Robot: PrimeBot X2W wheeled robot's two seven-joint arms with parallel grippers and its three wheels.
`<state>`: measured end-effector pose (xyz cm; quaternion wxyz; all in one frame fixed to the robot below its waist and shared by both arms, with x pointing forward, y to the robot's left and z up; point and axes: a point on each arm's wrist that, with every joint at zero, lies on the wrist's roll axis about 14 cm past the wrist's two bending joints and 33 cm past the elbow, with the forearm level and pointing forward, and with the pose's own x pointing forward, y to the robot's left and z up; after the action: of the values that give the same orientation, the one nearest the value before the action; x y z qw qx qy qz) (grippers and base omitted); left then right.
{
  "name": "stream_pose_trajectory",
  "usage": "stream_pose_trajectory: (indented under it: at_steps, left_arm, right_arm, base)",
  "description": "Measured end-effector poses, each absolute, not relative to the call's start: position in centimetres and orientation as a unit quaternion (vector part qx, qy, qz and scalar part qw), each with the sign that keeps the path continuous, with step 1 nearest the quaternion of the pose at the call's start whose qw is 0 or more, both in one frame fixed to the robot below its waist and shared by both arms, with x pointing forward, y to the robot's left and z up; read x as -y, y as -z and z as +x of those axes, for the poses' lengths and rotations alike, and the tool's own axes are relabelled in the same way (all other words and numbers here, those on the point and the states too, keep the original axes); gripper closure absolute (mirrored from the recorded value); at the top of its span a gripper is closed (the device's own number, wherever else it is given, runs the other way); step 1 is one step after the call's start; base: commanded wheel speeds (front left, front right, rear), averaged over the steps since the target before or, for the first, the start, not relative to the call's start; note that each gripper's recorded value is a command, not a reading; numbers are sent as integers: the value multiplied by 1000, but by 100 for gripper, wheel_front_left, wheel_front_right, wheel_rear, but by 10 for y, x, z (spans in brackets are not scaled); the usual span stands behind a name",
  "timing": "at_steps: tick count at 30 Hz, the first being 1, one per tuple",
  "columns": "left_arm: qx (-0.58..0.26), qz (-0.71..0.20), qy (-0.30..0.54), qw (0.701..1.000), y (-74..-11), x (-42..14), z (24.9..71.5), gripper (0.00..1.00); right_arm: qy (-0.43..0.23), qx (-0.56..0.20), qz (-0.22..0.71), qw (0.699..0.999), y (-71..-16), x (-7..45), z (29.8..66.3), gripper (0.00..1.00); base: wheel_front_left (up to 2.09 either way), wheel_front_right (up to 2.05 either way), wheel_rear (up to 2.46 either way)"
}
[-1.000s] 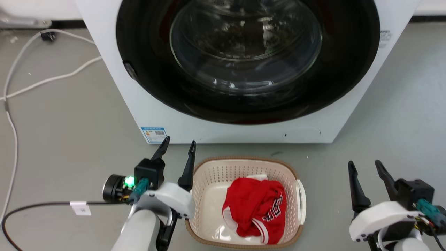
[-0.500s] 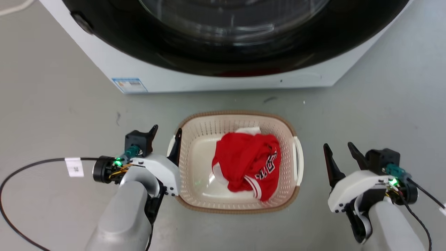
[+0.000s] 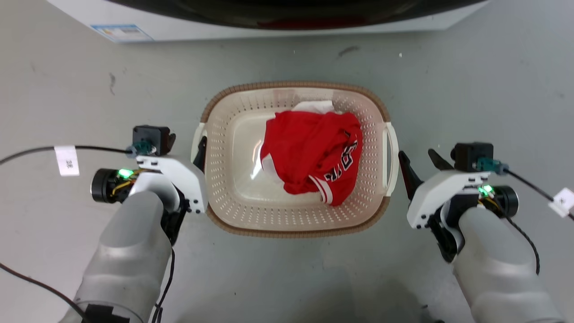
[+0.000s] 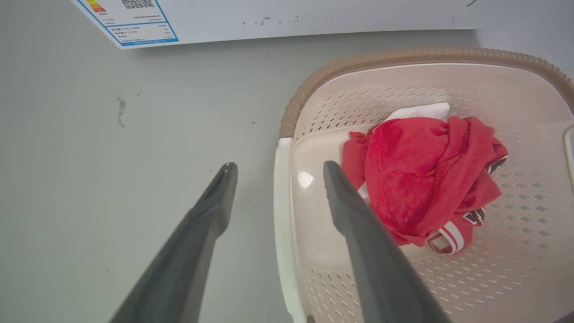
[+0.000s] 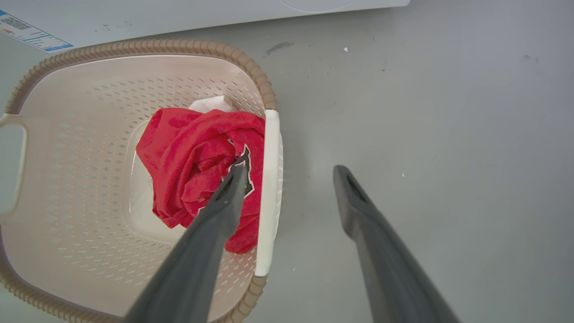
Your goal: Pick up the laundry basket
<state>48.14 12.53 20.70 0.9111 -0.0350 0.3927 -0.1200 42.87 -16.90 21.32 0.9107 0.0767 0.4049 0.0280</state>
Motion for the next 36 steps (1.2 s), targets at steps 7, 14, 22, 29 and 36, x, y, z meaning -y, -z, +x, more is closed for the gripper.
stream_pose_trajectory:
  at_steps: [7,14,22,29,36]
  left_arm:
    - [-452,-39,120,883,-164,-123,479,0]
    - [-512,-33,120,850,-132,-127,463,0]
    - [-524,-34,119,843,-121,-128,468,0]
    - [-527,-49,126,839,-127,-115,468,100]
    - [-553,-69,126,821,-144,-107,452,100]
  right_arm:
    - [-36,-472,80,877,-171,161,422,0]
    - [-47,-527,82,845,-144,152,408,0]
    - [-53,-551,90,828,-133,146,405,68]
    - [-60,-555,100,823,-138,137,408,100]
    - [-66,-565,95,817,-156,139,405,100]
  base:
    - [0,0,0]
    - [0,0,0]
    - [0,0,0]
    - [0,0,0]
    - [0,0,0]
